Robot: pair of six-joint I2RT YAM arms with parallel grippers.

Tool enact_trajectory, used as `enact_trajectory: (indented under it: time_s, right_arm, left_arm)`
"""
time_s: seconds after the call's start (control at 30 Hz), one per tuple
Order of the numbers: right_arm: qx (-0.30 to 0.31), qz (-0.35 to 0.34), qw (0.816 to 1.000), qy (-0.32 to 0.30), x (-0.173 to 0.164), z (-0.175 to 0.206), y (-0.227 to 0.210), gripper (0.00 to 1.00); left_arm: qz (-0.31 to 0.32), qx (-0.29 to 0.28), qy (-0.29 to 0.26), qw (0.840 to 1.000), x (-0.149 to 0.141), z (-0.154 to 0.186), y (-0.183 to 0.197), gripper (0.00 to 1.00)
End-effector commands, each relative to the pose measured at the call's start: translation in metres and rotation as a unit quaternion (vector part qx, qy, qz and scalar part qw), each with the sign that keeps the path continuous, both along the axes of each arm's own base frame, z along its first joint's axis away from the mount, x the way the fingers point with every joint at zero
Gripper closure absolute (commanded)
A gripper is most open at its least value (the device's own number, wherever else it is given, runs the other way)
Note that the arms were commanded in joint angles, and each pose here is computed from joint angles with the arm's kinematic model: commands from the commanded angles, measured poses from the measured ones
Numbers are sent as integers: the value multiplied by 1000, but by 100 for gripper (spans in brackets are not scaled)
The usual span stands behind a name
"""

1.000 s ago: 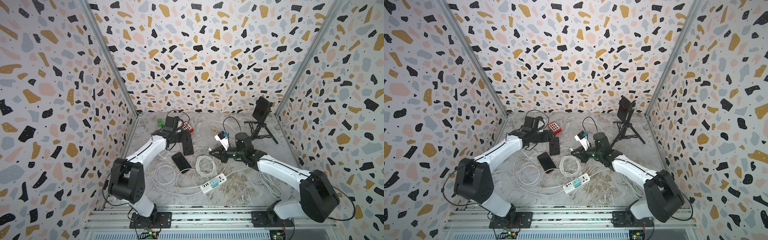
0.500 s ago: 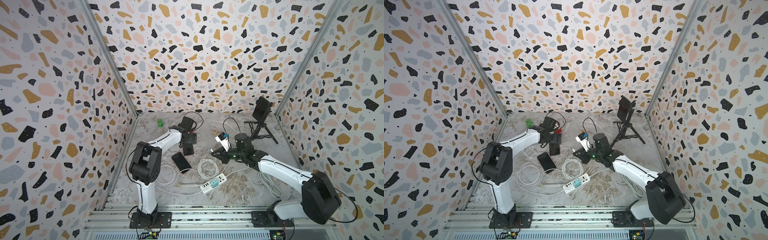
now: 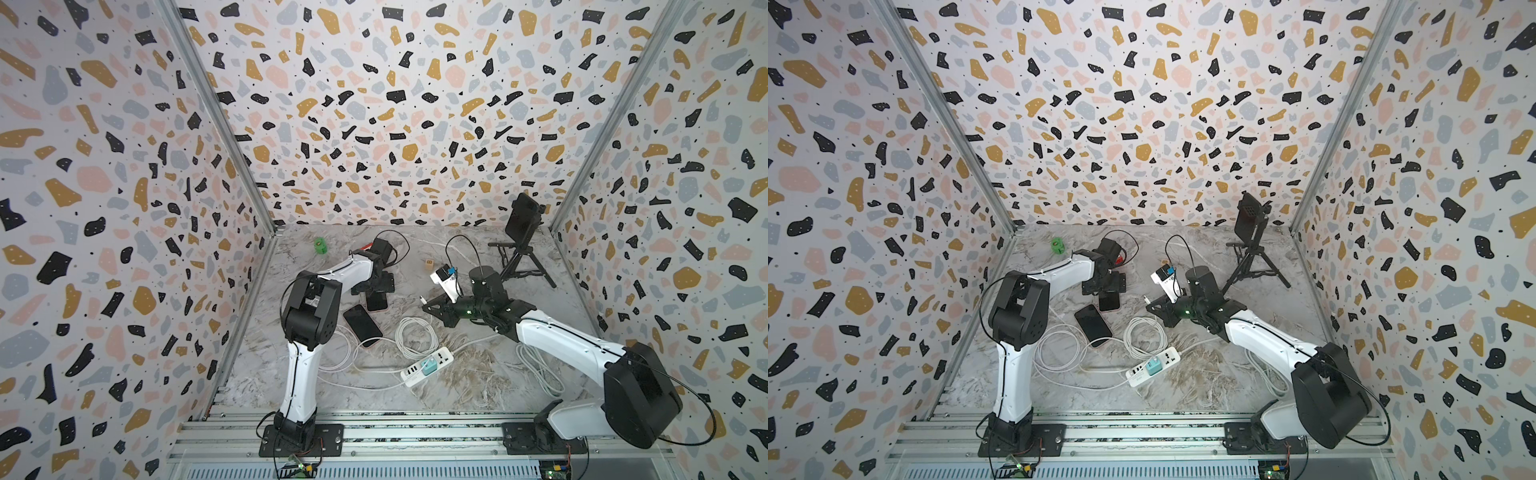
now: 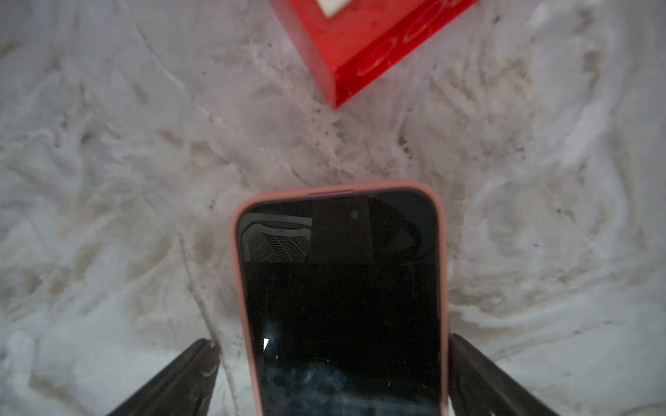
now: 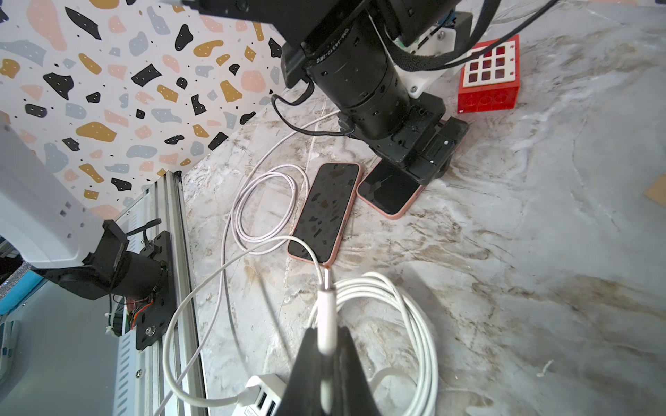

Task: Plug the charging cable into the phone
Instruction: Pick up the phone at the center of the board.

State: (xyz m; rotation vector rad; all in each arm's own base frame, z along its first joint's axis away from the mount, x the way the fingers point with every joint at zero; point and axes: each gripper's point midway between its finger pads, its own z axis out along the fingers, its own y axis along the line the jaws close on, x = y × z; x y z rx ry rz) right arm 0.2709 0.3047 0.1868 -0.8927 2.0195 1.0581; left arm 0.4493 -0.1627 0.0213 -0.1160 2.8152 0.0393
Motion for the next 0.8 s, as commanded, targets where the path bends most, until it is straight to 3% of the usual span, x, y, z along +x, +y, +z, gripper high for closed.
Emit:
enact_trajectory:
  time_s: [0.0, 0.17, 0.3, 0.4, 0.57, 0.77]
  right_arm:
    - [17, 1, 1000, -5, 3, 16, 3, 100]
    - [20, -1, 1000, -3, 3, 16, 3, 100]
    - [14, -10, 1000, -1, 5, 13, 1, 100]
    - [19, -13, 1000, 4, 5, 11, 2, 100]
    - [24, -20, 999, 11, 9, 6, 4, 100]
    - [10, -29, 996, 88, 18, -19, 17, 100]
  left_arm:
    - [33, 7, 28, 999, -5, -12, 8, 0]
    - [39, -3, 54, 998, -12, -23, 7, 3]
    - [44, -26, 59, 997, -17, -21, 4, 20]
    - [44, -27, 54, 997, -17, -14, 5, 27]
    - [45, -35, 47, 997, -16, 1, 5, 27]
    - [36, -119, 36, 992, -13, 46, -17, 26]
